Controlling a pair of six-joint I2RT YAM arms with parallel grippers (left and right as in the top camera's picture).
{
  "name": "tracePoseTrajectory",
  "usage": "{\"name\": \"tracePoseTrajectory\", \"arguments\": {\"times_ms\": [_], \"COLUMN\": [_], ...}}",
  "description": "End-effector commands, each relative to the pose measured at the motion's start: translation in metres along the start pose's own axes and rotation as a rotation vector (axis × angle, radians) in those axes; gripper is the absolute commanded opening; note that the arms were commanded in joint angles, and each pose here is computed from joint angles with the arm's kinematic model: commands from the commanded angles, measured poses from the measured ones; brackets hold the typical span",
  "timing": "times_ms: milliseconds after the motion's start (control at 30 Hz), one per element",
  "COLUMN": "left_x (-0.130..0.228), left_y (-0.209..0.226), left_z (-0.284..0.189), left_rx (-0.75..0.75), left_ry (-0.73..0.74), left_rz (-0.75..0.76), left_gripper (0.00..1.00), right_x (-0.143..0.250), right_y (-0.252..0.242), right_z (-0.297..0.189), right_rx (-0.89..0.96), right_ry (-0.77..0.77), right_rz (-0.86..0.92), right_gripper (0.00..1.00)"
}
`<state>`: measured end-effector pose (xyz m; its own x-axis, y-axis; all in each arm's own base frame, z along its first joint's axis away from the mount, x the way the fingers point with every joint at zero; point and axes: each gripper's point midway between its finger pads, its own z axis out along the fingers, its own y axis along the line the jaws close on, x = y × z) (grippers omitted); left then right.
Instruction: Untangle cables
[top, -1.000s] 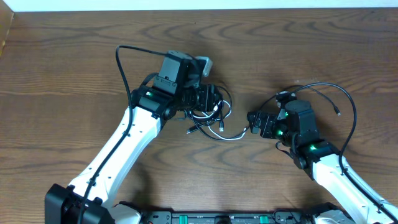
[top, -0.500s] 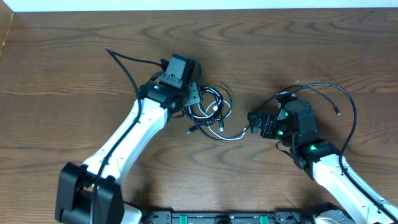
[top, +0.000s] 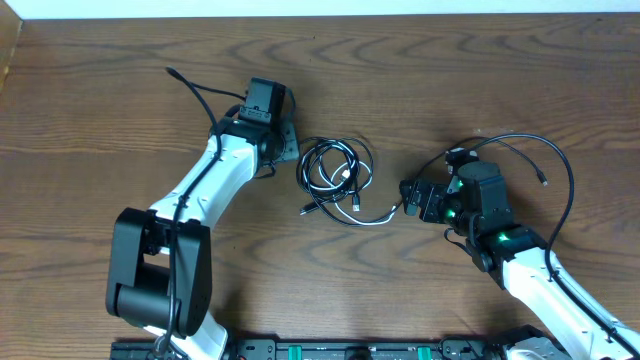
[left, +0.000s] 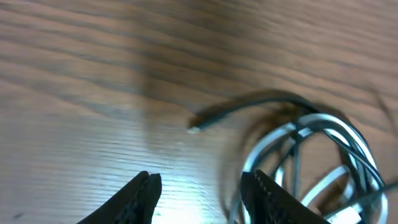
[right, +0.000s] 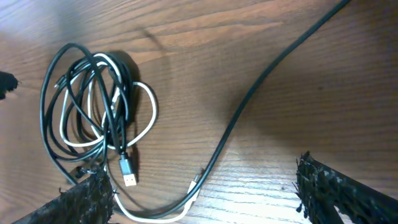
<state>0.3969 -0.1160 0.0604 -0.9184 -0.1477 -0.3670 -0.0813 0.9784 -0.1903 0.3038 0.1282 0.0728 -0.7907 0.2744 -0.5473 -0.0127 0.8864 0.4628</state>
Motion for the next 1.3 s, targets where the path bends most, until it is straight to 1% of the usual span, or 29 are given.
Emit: {"name": "tracePoseTrajectory", "arguments": {"times_ms": [0, 200, 367, 500, 800, 967, 1167, 1267], "left_x": [0.012, 0.028, 0.034, 0.037, 0.046, 0.053, 0.06, 0.068], "left_y": [-0.02, -0.025, -0.024, -0.017, -0.012, -0.01, -0.006, -0.002], "left_z": [0.0, 0.0, 0.004, 0.004, 0.008, 0.016, 0.021, 0.027], "left_rx": [0.119, 0.109, 0.006, -0.074, -0.084, -0.073, -0.077, -0.08], "left_ry": [0.054, 0.103, 0.091, 0.083, 0.105, 0.102, 0.11, 0.11], "left_rz": [0.114, 0.142, 0.198, 0.225, 0.226, 0.191, 0.188, 0.154], "left_gripper": [0.5, 0.5, 0.49, 0.44, 0.44, 0.44, 0.44, 0.44], "right_x": [-0.002, -0.002, -0.002, -0.002, -0.002, -0.002, -0.002, -0.002], "right_y": [-0.007, -0.007, -0.007, -0.007, -0.007, -0.007, -0.007, -0.007], "right_z": [0.0, 0.0, 0.0, 0.0, 0.0, 0.0, 0.0, 0.0], "right_rx": [0.026, 0.026, 0.026, 0.028, 0.027, 0.028, 0.028, 0.028], "right_ry": [-0.012, -0.011, -0.011, -0.009, -0.008, -0.008, -0.008, -0.008], "right_rz": [-0.005, -0.005, -0.005, -0.005, -0.004, -0.004, -0.004, -0.004], "right_gripper": [0.93, 0.93, 0.93, 0.93, 0.93, 0.92, 0.93, 0.92]}}
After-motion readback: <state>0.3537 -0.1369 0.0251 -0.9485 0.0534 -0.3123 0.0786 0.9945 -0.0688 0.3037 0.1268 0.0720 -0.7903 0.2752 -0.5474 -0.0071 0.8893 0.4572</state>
